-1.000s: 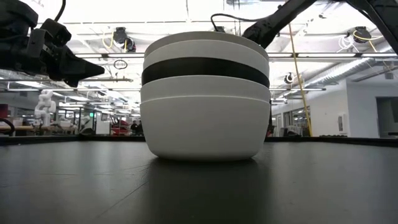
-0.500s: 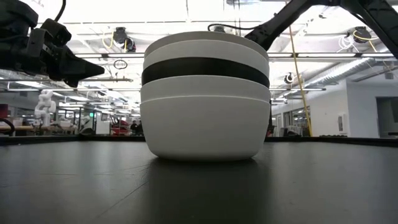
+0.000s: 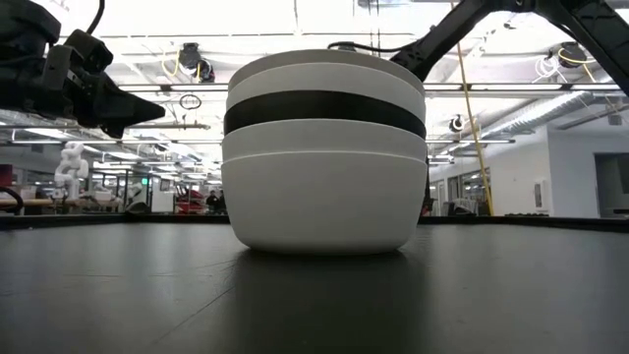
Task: Nest bowls inside each other
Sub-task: Stack the dark gray bowl on the gray bowl
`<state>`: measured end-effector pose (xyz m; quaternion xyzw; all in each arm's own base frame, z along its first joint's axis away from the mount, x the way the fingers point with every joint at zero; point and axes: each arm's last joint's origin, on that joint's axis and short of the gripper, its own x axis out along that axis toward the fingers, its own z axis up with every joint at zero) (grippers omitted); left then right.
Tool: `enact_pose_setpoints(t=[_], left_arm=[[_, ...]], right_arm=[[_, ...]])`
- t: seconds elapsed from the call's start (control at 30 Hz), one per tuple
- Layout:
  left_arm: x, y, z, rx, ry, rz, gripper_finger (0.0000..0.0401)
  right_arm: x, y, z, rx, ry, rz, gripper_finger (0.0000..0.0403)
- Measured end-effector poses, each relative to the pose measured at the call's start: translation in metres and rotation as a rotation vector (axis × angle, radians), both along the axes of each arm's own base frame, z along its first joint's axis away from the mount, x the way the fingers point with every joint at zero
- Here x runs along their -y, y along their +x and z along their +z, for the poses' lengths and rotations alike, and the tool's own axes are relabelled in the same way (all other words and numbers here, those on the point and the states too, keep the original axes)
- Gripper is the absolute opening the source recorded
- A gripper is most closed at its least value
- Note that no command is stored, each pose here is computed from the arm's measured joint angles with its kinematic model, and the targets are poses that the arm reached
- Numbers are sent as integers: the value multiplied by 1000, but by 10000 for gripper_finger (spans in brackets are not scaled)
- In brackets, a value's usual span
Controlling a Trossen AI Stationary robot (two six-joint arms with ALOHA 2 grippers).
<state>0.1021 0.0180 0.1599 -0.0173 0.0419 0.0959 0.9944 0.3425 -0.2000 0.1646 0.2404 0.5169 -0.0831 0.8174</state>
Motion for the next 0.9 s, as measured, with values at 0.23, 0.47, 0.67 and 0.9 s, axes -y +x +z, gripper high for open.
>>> enact_pose_setpoints(t=[0.23,0.47,0.67,0.9], left_arm=[[0,0,0,-1,-5,1,21],[0,0,0,-2,-8,1,21],[0,0,-1,-2,-21,-13,21],[1,0,-1,-2,-27,-15,21]], right_arm=[[5,0,9,59,-38,2,2],[1,7,52,337,-80,103,1],[-10,-4,80,441,-124,163,1],[-29,-50,89,477,-157,138,1]])
